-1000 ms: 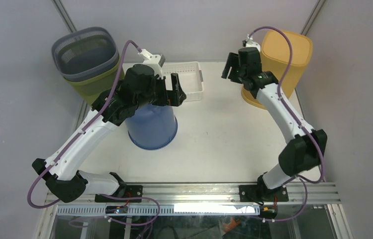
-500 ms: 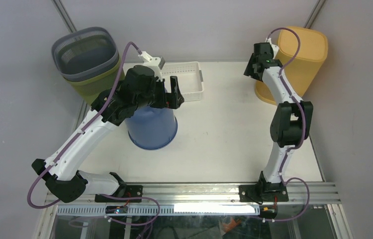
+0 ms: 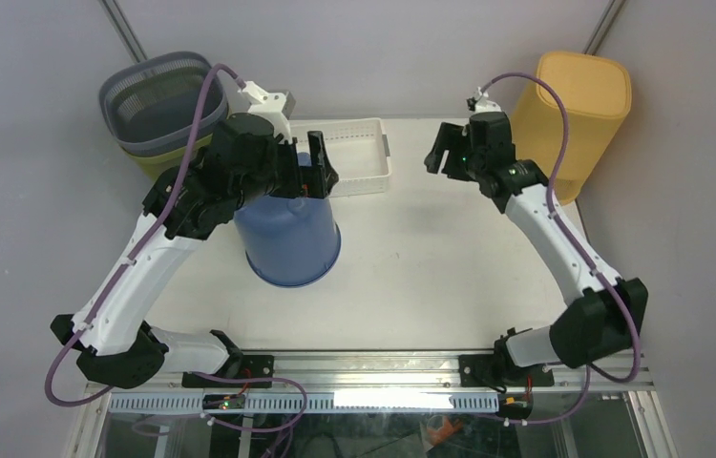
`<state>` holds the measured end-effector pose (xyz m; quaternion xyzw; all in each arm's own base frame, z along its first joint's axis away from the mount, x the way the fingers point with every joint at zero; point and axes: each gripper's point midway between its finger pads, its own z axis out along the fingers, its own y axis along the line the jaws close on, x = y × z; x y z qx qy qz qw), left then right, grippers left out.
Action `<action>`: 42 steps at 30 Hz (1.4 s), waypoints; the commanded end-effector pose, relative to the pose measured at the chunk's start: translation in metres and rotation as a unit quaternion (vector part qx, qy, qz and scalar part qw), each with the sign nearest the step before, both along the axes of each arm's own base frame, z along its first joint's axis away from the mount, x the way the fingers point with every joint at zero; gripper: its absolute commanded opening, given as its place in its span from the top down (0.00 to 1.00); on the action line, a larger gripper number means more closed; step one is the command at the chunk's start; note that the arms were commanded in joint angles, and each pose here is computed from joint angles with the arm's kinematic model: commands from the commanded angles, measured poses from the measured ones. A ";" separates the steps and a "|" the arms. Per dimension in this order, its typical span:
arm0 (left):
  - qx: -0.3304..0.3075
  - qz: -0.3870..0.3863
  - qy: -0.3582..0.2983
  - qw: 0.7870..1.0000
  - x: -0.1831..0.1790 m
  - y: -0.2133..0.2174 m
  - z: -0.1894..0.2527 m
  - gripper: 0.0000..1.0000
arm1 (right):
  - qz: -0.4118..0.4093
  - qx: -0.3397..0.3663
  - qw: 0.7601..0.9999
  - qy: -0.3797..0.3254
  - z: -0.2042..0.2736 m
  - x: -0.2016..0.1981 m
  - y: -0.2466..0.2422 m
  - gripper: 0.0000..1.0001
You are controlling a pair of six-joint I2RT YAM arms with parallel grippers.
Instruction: Turn the large container upside down
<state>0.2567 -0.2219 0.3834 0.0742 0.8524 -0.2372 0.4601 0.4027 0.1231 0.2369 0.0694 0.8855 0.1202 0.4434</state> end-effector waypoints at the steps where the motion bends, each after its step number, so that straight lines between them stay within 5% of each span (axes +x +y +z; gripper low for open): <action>1: 0.026 0.081 -0.017 0.996 0.001 0.041 0.013 0.01 | 0.097 0.090 0.989 -0.060 0.040 -0.036 0.055 0.29; 5: 0.056 0.164 -0.031 0.984 0.003 0.078 0.019 0.01 | 0.122 0.103 0.986 -0.052 0.043 -0.061 0.068 0.29; 10: 0.148 0.301 0.023 0.942 0.021 0.146 -0.018 0.01 | 0.119 0.103 0.986 -0.052 0.050 -0.069 0.064 0.29; 15: 0.095 0.319 0.017 0.943 0.054 0.159 -0.029 0.01 | 0.117 0.097 0.987 -0.051 0.049 -0.071 0.061 0.28; 23: 0.012 0.416 -0.032 0.909 0.102 0.185 -0.024 0.07 | 0.118 0.093 0.988 -0.033 0.038 -0.080 0.058 0.28; 30: 0.009 0.464 -0.007 0.886 0.134 0.198 -0.060 0.11 | 0.121 0.092 0.988 -0.013 0.028 -0.089 0.056 0.28; 37: -0.031 0.390 0.046 0.919 0.115 0.160 -0.098 0.19 | 0.101 0.077 0.992 -0.011 0.038 -0.108 0.039 0.28; 42: -0.080 0.299 0.086 0.947 0.080 0.082 -0.115 0.18 | 0.087 0.060 0.994 -0.035 0.070 -0.128 0.019 0.28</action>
